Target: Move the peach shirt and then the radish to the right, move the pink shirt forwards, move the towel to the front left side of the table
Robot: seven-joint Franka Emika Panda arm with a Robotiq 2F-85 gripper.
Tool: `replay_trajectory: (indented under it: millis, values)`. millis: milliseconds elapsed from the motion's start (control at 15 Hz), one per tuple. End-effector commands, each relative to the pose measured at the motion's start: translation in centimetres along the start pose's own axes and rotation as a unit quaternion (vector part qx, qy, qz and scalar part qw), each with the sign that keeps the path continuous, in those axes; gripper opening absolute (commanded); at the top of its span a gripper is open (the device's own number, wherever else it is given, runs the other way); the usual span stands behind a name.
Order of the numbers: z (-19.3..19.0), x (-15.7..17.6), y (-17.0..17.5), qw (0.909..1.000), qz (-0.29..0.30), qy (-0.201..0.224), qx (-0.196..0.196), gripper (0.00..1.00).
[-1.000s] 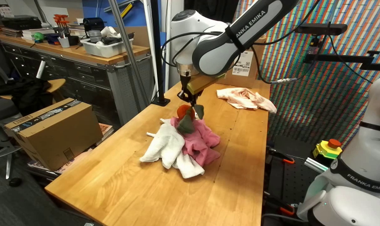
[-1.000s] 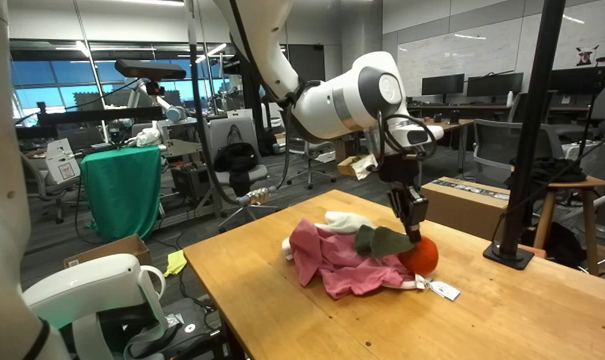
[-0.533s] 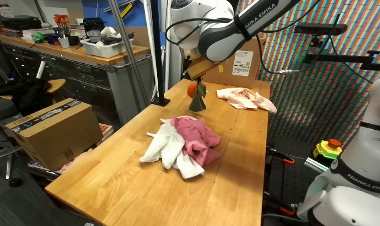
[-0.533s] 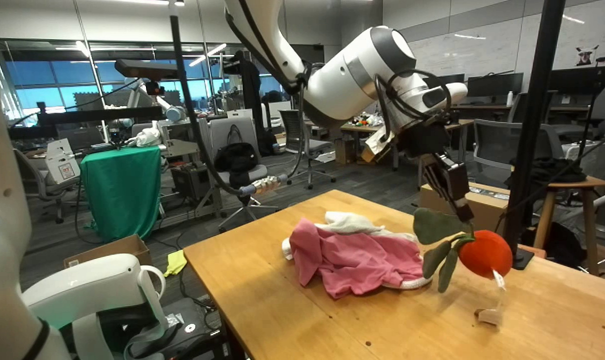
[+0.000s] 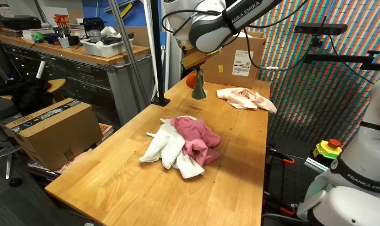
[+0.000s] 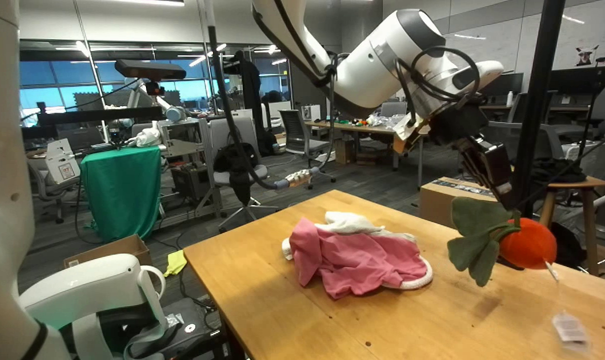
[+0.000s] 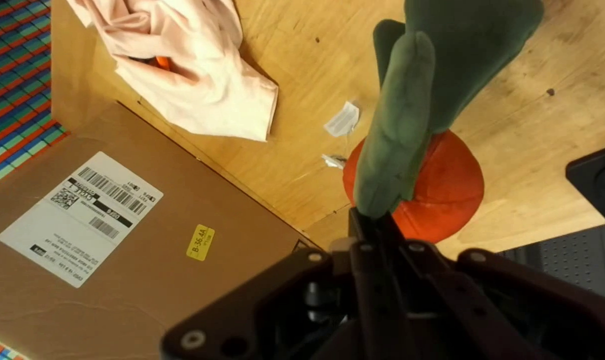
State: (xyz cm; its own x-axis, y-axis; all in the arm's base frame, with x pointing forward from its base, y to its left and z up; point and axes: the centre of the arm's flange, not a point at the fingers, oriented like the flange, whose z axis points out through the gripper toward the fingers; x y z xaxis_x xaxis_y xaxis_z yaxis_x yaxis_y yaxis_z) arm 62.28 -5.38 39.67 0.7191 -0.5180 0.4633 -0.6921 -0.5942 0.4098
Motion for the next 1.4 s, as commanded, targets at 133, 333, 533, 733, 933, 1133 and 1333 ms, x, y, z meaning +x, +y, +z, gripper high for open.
replay_trajectory:
  millis: [133,333,533,733,933,1133,1333]
  values:
    - [0.3,6.7,-1.1,0.9983,0.046,0.027,-0.024,0.03]
    - [1.8,8.3,-1.0,0.9974,0.06,0.022,-0.032,0.03]
    - [3.3,8.8,-1.2,0.9974,0.06,0.017,-0.037,0.03]
    - [4.3,8.2,-1.6,0.9987,0.034,0.007,-0.038,0.31]
    - [4.5,6.7,-1.9,0.9992,-0.006,0.003,-0.04,0.53]
    - [4.3,5.3,-2.0,0.9982,-0.042,-0.005,-0.041,0.75]
    - [3.1,2.5,-2.1,0.9948,-0.094,-0.024,-0.03,0.97]
